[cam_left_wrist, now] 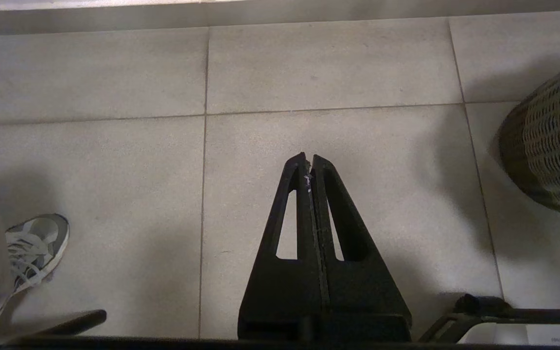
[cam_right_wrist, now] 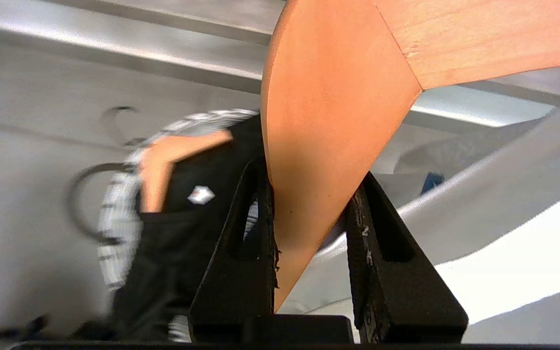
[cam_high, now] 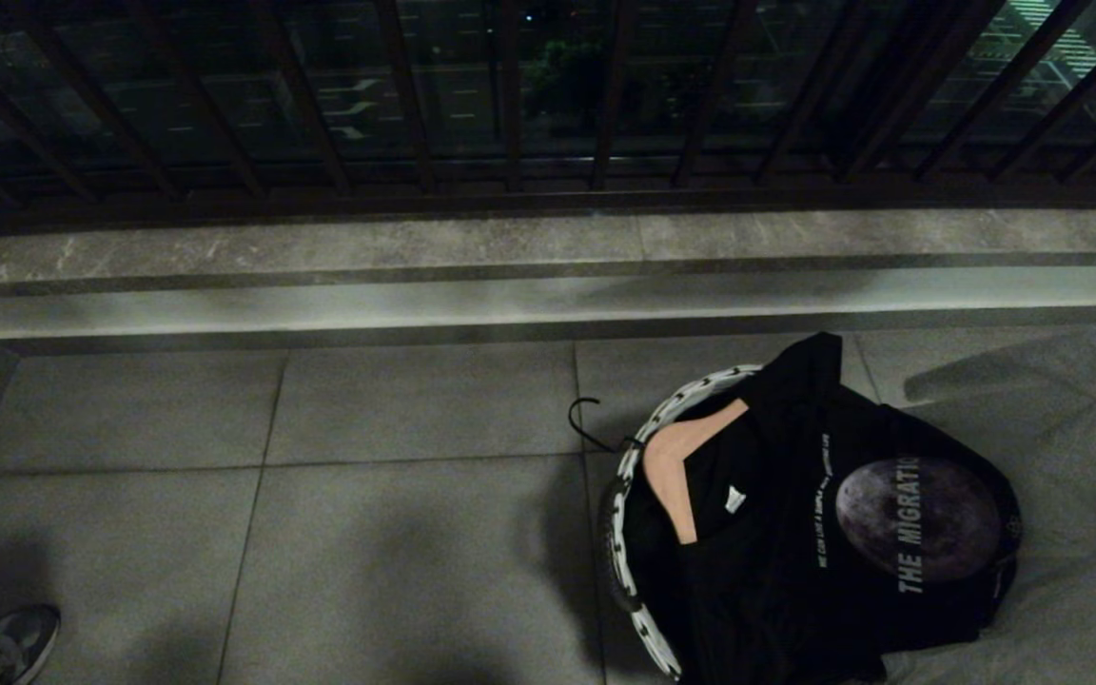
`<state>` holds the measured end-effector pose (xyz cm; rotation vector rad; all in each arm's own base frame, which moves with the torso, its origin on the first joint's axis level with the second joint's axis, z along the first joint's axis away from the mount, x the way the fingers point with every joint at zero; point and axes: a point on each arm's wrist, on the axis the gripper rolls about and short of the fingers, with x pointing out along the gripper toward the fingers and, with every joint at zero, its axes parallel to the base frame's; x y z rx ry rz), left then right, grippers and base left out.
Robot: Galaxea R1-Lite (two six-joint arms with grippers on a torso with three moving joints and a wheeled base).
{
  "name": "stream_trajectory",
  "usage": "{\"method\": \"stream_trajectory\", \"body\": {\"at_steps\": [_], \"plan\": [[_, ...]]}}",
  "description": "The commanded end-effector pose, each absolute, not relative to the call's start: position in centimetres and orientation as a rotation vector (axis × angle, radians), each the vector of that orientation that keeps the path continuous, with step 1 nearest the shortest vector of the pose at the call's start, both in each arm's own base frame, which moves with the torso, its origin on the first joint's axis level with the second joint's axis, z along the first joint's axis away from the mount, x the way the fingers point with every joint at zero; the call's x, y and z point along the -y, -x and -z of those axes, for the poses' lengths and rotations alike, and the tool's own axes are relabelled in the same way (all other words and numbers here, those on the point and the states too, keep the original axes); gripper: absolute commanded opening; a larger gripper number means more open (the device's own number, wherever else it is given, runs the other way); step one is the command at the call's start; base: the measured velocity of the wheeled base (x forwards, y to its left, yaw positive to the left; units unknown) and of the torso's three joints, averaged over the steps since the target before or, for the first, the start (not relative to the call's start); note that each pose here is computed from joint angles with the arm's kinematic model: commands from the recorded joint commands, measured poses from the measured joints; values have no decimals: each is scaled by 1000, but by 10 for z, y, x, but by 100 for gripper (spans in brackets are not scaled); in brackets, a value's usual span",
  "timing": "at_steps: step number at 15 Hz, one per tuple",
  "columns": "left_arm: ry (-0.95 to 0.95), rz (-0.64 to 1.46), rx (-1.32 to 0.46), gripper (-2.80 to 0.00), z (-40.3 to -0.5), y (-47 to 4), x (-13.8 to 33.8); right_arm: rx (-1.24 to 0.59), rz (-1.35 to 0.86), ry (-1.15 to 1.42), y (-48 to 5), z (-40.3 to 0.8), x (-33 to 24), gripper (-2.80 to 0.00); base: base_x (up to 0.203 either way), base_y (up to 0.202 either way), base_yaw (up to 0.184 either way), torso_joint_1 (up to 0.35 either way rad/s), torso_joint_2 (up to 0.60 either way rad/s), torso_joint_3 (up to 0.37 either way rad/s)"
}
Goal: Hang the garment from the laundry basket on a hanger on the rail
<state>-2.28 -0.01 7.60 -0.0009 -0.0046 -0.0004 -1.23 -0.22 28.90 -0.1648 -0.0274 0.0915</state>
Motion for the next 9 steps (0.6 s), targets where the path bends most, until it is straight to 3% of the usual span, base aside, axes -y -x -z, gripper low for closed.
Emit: {"method": "stream_trajectory", "body": {"at_steps": [1,9], "plan": [[2,0,3,-280,-76,23,0,51,-14,167,25,-284,2,-280,0,0,0,0,0,0],[2,0,3,-280,-76,23,0,135,-11,91,57,-261,-11,-280,0,0,0,0,0,0]]}}
